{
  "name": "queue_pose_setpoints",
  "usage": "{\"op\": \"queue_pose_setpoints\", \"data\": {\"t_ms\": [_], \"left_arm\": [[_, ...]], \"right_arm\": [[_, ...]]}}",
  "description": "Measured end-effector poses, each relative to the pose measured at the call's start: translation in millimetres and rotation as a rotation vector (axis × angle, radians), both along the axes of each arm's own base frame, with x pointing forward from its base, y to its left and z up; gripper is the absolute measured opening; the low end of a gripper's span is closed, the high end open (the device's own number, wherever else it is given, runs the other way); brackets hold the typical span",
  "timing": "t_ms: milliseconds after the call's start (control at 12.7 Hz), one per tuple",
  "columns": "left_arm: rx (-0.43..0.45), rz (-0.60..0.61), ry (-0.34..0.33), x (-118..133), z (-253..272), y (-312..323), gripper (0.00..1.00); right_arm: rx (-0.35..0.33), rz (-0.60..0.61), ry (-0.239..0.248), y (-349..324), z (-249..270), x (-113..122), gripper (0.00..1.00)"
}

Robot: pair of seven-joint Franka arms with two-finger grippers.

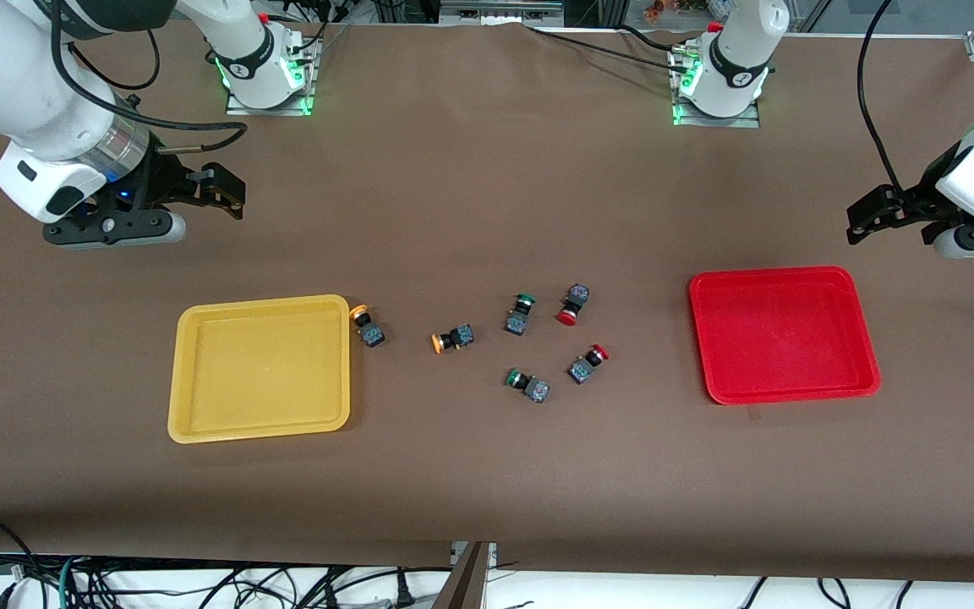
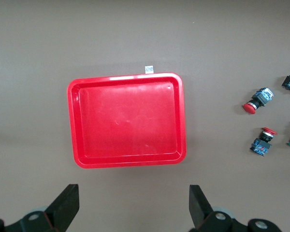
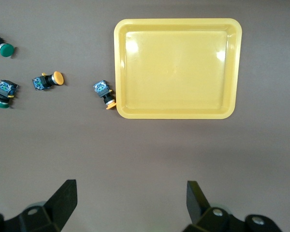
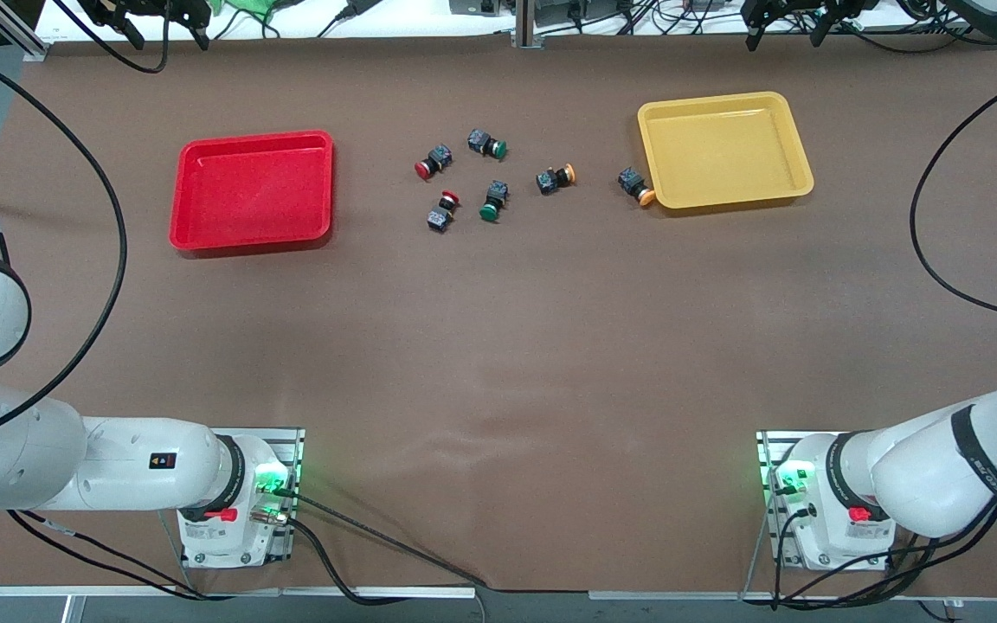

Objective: Place red and yellow buttons in trays
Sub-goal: 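Move the right gripper toward the orange-capped button beside the yellow tray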

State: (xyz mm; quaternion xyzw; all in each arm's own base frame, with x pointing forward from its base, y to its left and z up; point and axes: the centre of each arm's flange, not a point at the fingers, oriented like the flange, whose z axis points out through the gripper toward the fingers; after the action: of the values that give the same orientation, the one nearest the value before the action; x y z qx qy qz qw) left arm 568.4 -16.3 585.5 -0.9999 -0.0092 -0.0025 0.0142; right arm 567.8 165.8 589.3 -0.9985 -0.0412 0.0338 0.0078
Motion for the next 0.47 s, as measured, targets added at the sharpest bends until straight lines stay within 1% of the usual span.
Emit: {"op": "queue_pose_setpoints", "data": {"t_ms": [474], "left_arm": [[0.000,-0.010,-0.003,0.0,1.5,-5.8,1.00]], "right_arm": [[-0.001,-0.003,0.000,-1.6,-0.8,0.9,1.00]]}}
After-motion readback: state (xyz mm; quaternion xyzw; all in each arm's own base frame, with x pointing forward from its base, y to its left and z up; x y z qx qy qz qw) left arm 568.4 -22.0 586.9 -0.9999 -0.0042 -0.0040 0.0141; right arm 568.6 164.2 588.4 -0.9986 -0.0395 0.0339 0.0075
